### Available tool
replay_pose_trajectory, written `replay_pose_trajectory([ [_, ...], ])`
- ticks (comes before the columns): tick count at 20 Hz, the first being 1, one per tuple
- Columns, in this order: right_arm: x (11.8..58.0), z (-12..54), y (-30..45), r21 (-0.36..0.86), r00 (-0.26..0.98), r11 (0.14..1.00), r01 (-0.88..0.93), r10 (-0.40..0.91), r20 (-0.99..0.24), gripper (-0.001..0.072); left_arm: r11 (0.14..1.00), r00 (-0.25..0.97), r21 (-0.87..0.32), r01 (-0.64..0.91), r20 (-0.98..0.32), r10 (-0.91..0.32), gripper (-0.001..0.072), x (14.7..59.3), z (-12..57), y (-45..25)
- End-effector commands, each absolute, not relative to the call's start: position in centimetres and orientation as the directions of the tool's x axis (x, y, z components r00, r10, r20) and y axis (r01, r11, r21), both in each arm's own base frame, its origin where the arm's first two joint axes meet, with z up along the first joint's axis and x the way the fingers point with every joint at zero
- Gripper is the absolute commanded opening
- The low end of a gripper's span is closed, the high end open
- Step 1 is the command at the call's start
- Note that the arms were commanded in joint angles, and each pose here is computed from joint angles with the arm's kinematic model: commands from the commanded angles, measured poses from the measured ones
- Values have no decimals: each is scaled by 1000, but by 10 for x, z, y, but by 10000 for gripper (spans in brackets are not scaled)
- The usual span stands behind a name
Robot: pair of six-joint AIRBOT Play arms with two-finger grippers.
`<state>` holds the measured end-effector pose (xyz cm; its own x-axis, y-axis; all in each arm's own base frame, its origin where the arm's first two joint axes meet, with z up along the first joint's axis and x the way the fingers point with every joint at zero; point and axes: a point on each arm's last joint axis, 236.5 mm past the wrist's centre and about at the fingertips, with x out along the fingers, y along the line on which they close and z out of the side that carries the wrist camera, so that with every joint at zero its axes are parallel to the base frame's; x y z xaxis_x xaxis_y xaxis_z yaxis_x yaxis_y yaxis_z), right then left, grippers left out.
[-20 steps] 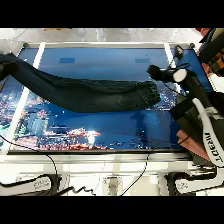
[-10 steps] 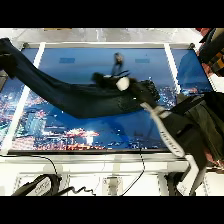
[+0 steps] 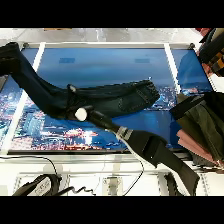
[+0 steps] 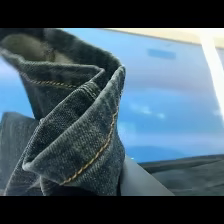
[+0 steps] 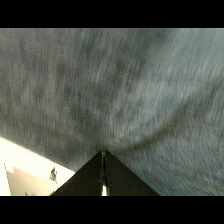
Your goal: Fold the clothes and pants, and hang the long-sleeved shirts on hangers.
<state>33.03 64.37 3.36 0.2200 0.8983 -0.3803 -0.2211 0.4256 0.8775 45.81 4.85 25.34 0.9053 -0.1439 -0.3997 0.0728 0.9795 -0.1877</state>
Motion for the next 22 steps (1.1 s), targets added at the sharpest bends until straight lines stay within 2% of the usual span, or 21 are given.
replay_pose_trajectory([
  [1,304,24,657,859,185,439,-265,897,-401,31,951,908,-291,101,-365,-208,31,459,262,33],
  [5,368,22,590,751,208,570,-334,821,-531,32,934,813,-322,157,-495,-307,31,445,224,11],
  [9,466,52,461,634,321,709,-307,705,-633,32,900,634,-388,198,-649,-420,31,432,147,-25],
  [13,536,99,337,582,464,774,-250,623,-629,32,852,520,-464,240,-680,-517,30,421,85,-94],
  [16,558,116,269,575,529,800,-172,568,-631,33,829,457,-464,312,-692,-559,32,407,54,-153],
  [17,559,118,256,571,531,806,-157,556,-640,33,816,419,-469,340,-701,-577,137,400,47,-170],
  [18,560,118,246,568,529,811,-144,548,-648,32,806,399,-470,361,-703,-589,405,395,45,-182],
  [19,560,116,238,560,526,817,-136,539,-658,33,800,391,-470,374,-702,-595,618,392,46,-188],
  [22,556,110,229,515,506,841,-167,522,-687,32,835,433,-417,358,-718,-545,627,396,55,-159],
])
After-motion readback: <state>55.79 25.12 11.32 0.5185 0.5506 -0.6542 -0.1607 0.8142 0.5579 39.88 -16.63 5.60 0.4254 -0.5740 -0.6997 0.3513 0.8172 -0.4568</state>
